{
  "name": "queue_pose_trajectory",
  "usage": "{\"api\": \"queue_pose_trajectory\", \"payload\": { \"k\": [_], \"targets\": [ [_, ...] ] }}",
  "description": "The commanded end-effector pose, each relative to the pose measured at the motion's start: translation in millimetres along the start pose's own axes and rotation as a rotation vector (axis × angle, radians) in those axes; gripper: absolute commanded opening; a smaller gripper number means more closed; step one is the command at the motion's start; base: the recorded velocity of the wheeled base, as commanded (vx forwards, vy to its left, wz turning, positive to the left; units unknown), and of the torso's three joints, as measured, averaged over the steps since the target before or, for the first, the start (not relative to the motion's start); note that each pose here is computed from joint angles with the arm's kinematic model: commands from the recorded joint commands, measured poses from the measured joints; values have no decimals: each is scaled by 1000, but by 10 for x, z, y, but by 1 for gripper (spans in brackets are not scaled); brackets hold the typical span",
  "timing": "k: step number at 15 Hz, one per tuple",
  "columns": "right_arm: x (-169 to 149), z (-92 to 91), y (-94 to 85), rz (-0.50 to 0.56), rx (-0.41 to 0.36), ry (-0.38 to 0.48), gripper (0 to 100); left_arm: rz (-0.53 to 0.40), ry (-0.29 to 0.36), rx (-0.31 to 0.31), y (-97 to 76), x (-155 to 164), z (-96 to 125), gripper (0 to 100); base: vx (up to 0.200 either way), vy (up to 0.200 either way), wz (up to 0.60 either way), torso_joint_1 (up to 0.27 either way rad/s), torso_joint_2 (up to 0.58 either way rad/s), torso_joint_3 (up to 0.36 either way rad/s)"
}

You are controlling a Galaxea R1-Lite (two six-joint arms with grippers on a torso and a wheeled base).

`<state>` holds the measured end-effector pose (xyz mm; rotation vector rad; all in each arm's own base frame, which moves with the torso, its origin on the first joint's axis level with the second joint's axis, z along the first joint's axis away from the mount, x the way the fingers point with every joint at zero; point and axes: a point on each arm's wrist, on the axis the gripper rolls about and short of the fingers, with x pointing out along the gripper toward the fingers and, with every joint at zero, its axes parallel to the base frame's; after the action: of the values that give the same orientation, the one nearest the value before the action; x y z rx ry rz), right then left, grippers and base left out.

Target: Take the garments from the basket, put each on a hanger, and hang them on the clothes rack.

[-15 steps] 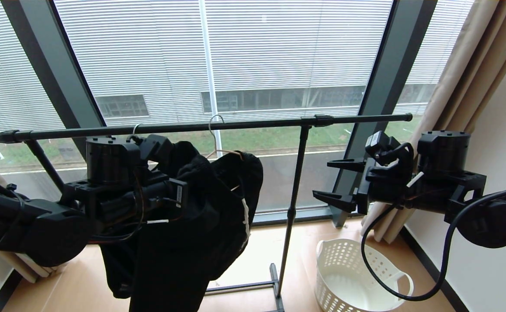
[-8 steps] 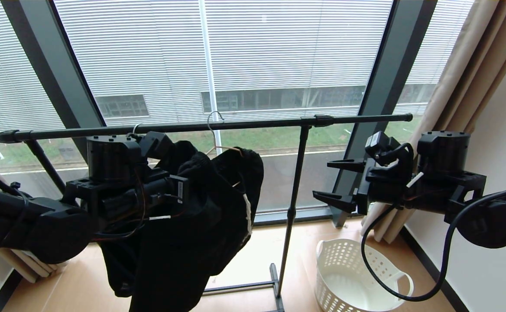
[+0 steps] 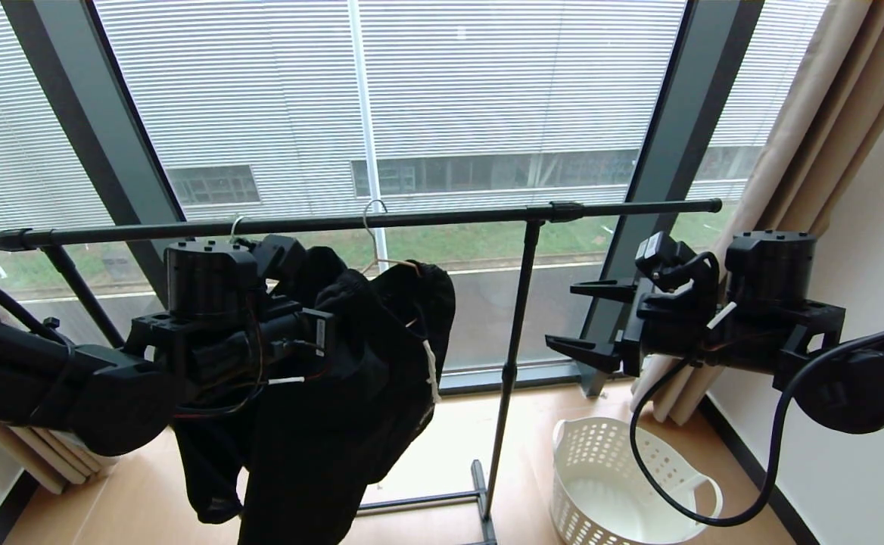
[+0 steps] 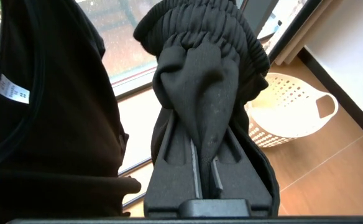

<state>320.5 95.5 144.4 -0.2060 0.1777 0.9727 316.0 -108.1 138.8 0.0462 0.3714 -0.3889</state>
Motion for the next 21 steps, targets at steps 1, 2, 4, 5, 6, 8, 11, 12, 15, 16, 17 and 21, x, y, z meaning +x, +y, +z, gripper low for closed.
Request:
{"api": "queue_pose_trajectory", "payload": {
  "k": [1,2,4,5,6,8,11,12,15,16,17,21],
  "targets": [
    [10,-14,-2,2,2,3,100,5,10,-11,18,33,-29,0,0,0,0,0,0,0],
    [10,-14,-2,2,2,3,100,5,9,-16,18,37,-30,0,0,0,0,0,0,0],
    [24,-38,-7,4,7,9,100,5,1,-20,20,58,-46,0,0,0,0,0,0,0],
    [24,-38,-7,4,7,9,100,9,4,-20,21,65,-54,0,0,0,0,0,0,0],
    [27,-43,-8,4,8,10,100,9,4,-19,21,65,-54,0,0,0,0,0,0,0],
    [25,-34,-9,3,6,8,100,9,4,-18,16,65,-54,100,0,0,0,0,0,0],
    [25,-34,-9,3,6,8,100,7,12,-18,7,16,-79,100,0,0,0,0,0,0],
    [19,-25,-7,3,4,6,100,4,7,-14,-7,-45,-71,100,0,0,0,0,0,0],
    [4,-9,1,2,1,2,100,-1,-31,-5,-54,-339,2,100,0,0,0,0,0,0],
    [3,-5,15,4,1,2,100,1,-66,-3,-67,-561,50,100,0,0,0,0,0,0],
    [31,14,81,24,-6,0,100,20,-82,-1,-73,-745,51,100,0,0,0,0,0,0],
    [-145,228,424,-25,-53,-17,100,74,-104,-4,-106,-1649,-162,100,0,0,0,0,0,0]
  ]
}}
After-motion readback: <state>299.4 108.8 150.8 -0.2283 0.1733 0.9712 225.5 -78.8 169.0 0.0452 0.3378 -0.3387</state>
